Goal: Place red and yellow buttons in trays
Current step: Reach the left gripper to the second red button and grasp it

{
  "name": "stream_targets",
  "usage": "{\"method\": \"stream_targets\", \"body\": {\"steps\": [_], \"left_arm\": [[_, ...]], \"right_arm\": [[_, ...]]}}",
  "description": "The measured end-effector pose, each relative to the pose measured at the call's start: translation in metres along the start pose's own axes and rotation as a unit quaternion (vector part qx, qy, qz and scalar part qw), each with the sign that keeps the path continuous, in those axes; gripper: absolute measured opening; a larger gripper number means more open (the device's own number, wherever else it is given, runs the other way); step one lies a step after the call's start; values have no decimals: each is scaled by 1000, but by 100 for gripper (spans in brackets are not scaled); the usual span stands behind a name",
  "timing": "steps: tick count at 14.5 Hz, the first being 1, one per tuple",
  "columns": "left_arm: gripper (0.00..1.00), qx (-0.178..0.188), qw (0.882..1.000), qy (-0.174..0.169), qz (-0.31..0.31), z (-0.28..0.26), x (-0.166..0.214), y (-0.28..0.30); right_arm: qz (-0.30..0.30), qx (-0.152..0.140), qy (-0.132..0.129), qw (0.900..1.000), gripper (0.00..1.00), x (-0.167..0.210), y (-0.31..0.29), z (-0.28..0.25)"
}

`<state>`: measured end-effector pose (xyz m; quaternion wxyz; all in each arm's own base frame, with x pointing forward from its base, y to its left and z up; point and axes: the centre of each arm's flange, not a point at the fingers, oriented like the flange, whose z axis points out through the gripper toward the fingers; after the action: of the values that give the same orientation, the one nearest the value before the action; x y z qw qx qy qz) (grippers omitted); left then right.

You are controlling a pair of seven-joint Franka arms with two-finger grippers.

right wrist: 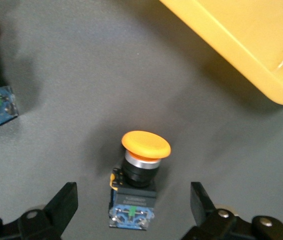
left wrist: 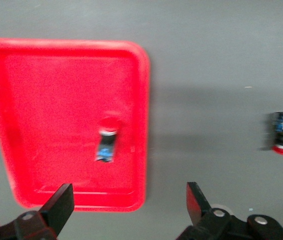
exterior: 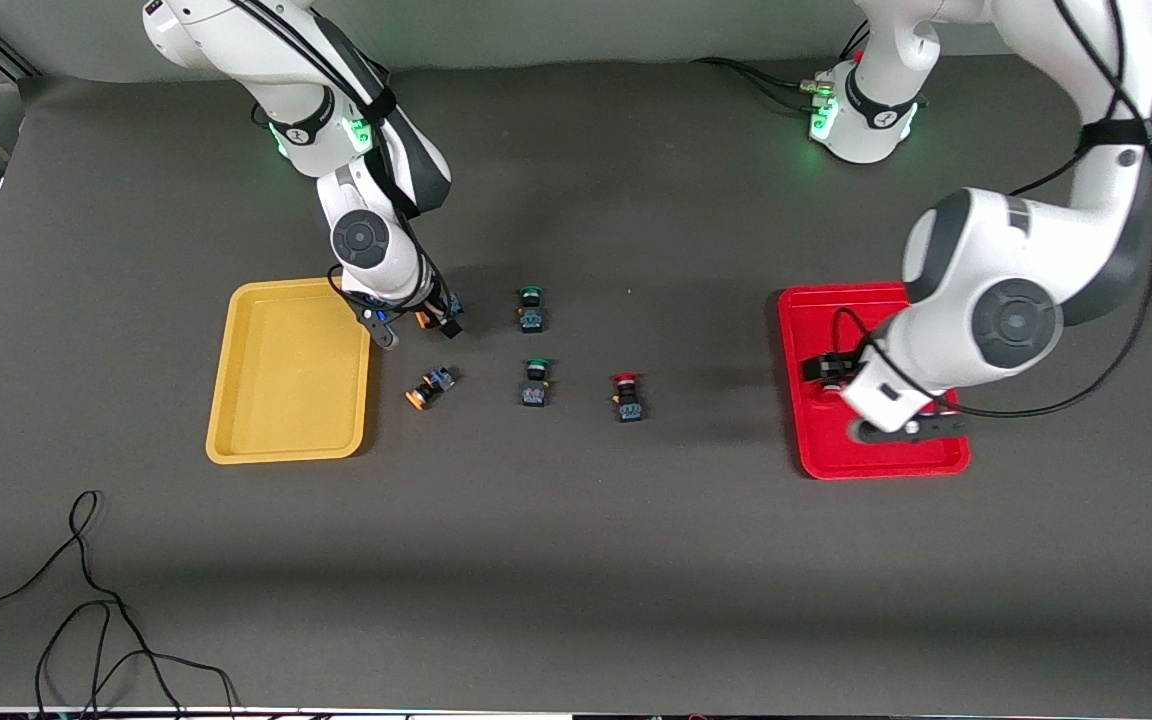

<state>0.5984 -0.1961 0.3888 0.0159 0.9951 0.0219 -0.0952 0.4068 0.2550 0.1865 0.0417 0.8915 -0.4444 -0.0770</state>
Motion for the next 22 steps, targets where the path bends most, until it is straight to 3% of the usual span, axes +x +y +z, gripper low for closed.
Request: {"method": "stream_targets", "body": {"steps": [3,6,8,12,16,20,22], "left_arm": [[100,-9,1000,26,13,0,-6,81],[100,-31,997,65,-14,15,-21,162],[100,-30,996,80,-19,40,-37,204],[100,2,993,111,-29,121,-50,255],[100,12,994,102,-30,199,-43,261],[99,17,995,97,-32,226,-38,256],[84,17,995,96,-34,228,-37,256]], "right_arm": [[1,0,3,1000,96,2,0,13],[2,0,5,1000,65,2,0,19],[1,1,5,1000,60,2,-1,18],[1,4,5,1000,59,1,-2,16],[1,6,5,1000,59,1,-4,13],[0,8,5,1000,59,1,-5,12],[0,9,5,1000,59,1,-5,12]]}}
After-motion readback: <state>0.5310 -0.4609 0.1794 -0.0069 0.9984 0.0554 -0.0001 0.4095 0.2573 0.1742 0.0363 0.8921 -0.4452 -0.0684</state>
